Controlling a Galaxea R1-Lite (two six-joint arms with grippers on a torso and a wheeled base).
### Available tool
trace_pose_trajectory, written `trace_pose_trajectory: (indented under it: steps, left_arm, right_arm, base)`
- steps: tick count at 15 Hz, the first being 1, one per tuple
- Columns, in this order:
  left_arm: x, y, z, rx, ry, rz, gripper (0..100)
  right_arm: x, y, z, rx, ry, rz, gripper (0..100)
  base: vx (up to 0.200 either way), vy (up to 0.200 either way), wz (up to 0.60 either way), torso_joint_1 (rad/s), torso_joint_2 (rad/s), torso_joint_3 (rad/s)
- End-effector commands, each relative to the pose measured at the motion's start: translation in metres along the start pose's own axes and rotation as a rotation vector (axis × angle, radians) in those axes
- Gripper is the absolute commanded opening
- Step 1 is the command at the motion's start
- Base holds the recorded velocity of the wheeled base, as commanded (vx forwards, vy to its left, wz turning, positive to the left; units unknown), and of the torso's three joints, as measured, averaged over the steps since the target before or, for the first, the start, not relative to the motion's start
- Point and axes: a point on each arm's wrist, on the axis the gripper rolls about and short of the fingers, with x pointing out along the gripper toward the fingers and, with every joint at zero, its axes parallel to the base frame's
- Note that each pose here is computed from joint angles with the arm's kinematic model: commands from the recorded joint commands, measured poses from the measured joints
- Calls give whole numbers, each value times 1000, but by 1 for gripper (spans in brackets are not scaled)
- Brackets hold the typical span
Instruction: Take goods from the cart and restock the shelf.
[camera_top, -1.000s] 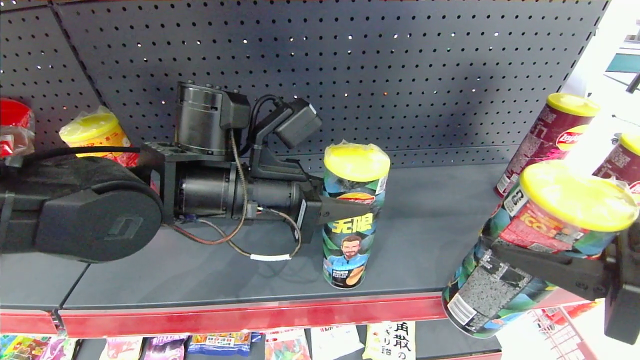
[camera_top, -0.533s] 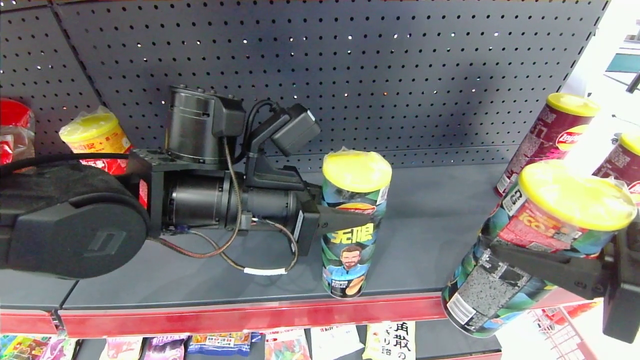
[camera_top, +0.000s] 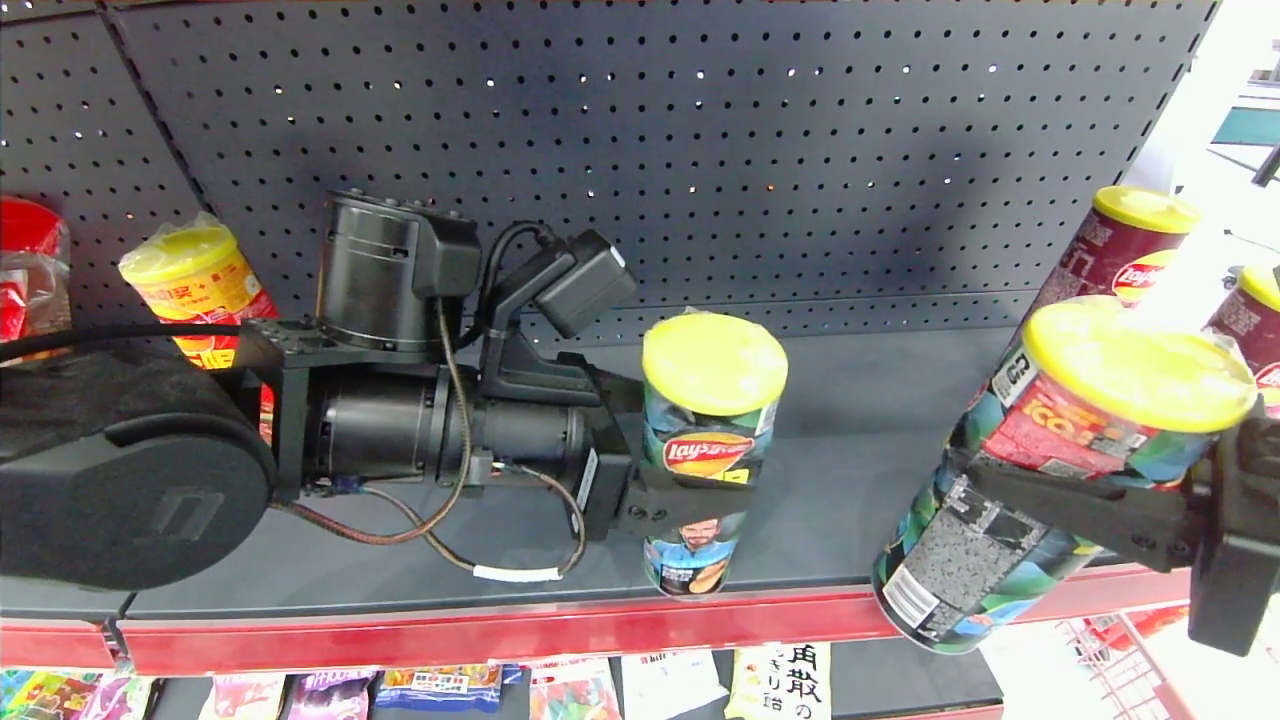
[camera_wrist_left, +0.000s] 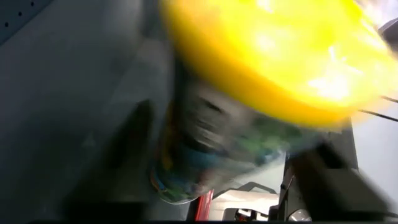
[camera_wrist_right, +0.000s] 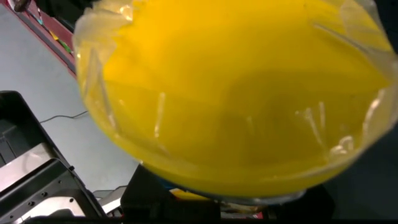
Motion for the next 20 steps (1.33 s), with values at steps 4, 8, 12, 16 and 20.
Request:
trace_pose_trajectory:
  steps: [4, 8, 12, 16, 20]
  left_arm:
    - [-9, -3, -5, -6, 10, 43, 100]
    - [-27, -7, -16, -19, 24, 65, 100]
    - [-36, -9, -19, -24, 23, 78, 100]
    - [-44, -15, -21, -21, 17, 77, 100]
    - [-63, -20, -27, -28, 9, 105, 100]
  right_arm:
    - [38, -7, 18, 2, 27, 9, 0]
    - [68, -13, 29, 4, 50, 13, 0]
    - [92, -17, 31, 5, 65, 14, 0]
    - [118, -25, 32, 3, 28, -7, 0]
    - [154, -41, 40, 8, 19, -31, 0]
  base:
    - [0, 0, 0, 0, 0, 0]
    - [0, 0, 0, 0, 0, 0]
    - [0, 0, 0, 0, 0, 0]
    - [0, 0, 0, 0, 0, 0]
    - [0, 0, 0, 0, 0, 0]
